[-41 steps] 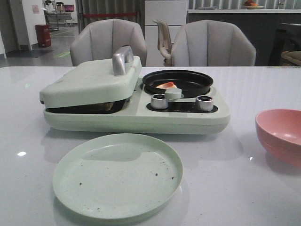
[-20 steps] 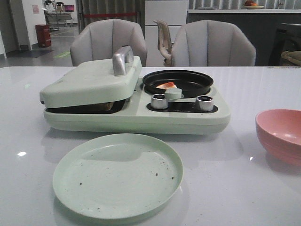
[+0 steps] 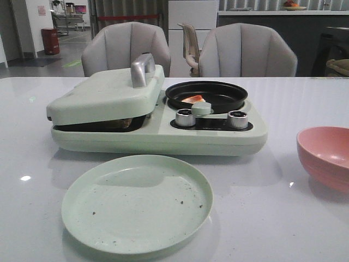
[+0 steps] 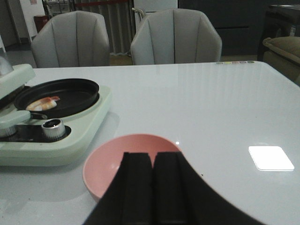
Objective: Make breakfast with bread and shrimp
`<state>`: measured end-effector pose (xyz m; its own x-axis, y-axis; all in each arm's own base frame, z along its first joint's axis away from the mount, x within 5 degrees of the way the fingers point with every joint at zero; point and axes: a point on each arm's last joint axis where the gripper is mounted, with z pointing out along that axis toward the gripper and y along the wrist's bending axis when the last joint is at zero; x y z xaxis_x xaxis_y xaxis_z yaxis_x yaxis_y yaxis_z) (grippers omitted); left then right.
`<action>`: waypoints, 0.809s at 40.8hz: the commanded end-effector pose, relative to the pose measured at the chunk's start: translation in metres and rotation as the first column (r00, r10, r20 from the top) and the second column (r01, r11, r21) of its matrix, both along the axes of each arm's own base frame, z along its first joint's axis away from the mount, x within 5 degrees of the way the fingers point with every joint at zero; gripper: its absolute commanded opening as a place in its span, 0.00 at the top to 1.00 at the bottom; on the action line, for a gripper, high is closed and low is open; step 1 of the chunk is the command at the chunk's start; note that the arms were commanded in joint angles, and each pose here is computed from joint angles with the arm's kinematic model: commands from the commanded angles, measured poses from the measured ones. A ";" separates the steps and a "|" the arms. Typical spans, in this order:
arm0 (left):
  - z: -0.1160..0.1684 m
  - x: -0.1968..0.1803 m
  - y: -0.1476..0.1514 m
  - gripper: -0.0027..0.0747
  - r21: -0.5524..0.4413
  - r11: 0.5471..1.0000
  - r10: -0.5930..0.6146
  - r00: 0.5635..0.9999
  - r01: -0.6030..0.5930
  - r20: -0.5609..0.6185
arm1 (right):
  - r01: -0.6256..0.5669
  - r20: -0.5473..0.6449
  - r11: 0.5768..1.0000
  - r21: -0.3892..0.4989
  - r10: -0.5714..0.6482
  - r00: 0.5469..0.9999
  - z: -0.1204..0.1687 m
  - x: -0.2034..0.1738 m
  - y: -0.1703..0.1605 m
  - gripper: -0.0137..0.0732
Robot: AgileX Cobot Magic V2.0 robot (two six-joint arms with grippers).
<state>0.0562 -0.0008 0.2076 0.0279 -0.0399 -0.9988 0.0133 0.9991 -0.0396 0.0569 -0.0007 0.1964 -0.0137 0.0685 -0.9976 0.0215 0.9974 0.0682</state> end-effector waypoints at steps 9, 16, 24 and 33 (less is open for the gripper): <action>0.007 -0.002 0.000 0.84 -0.010 1.000 0.004 0.995 -0.003 0.103 | -0.018 0.162 1.000 0.000 0.018 0.987 0.019 -0.004 0.000 0.79; 0.007 -0.002 0.000 0.84 -0.010 1.000 0.004 0.995 -0.003 0.103 | -0.014 0.162 1.000 0.000 0.014 0.987 0.019 -0.004 0.000 0.79; 0.007 -0.002 0.000 0.84 -0.010 1.000 0.004 0.995 -0.003 0.103 | -0.014 0.162 1.000 0.000 0.014 0.987 0.019 -0.004 0.000 0.79; 0.007 -0.002 0.000 0.84 -0.010 1.000 0.004 0.995 -0.003 0.103 | -0.007 0.190 1.000 -0.023 0.011 0.982 0.021 -0.004 0.000 0.79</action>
